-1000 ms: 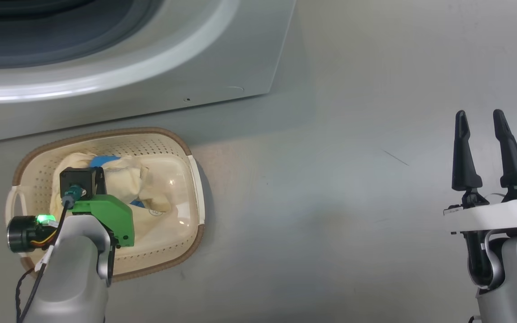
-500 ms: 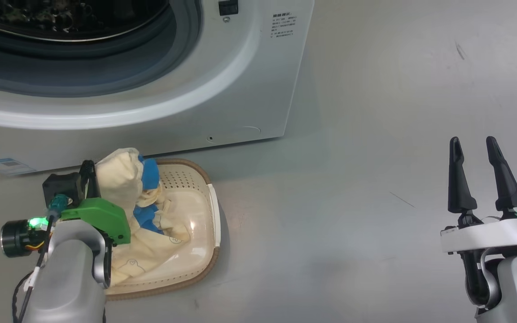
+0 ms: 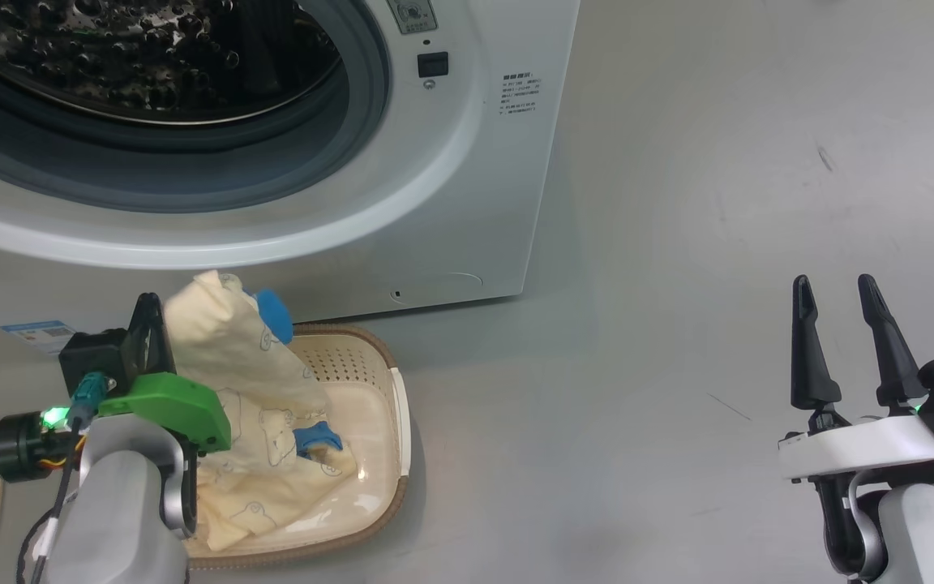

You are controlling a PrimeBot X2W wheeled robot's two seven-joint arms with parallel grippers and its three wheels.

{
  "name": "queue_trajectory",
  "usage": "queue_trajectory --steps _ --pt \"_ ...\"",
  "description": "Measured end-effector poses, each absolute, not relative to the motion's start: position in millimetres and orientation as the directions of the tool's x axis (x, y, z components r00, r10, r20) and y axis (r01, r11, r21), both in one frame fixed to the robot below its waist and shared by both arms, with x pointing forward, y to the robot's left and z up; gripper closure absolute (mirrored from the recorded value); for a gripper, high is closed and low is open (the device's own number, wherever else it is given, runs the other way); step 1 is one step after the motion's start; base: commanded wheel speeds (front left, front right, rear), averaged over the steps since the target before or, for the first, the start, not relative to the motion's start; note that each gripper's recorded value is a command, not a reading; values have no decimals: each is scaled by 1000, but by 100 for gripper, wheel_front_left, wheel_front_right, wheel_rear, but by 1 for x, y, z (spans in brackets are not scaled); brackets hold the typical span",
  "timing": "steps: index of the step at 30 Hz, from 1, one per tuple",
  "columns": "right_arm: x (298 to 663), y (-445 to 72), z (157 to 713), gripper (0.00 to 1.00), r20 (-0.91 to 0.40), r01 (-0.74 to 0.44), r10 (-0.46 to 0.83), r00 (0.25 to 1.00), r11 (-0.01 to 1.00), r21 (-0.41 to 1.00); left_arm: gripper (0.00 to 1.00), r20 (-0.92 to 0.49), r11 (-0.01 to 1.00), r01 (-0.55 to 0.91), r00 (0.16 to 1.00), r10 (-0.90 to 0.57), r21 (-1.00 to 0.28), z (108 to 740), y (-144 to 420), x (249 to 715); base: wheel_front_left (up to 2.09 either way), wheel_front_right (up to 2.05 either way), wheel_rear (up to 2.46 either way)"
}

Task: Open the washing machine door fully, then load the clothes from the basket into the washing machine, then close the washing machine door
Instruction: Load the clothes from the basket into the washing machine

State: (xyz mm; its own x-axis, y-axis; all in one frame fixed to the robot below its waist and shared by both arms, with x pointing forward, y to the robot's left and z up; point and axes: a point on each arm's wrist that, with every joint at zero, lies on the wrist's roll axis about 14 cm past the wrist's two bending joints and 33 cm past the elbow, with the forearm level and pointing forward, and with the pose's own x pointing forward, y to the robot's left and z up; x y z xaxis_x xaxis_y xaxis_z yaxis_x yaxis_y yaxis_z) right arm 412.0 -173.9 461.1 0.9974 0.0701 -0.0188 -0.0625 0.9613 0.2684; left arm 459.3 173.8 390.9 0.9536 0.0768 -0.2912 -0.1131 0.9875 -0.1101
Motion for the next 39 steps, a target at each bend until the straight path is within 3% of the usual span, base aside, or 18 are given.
queue_trajectory --steps 11,39 --pt "392 -173 469 0 -10 -69 75 997 963 260 100 -189 984 -122 977 96 -133 426 180 441 0 0 0" --pt "341 -153 482 0 16 -131 131 991 962 240 100 -95 983 -125 989 113 -134 457 191 364 0 0 0"
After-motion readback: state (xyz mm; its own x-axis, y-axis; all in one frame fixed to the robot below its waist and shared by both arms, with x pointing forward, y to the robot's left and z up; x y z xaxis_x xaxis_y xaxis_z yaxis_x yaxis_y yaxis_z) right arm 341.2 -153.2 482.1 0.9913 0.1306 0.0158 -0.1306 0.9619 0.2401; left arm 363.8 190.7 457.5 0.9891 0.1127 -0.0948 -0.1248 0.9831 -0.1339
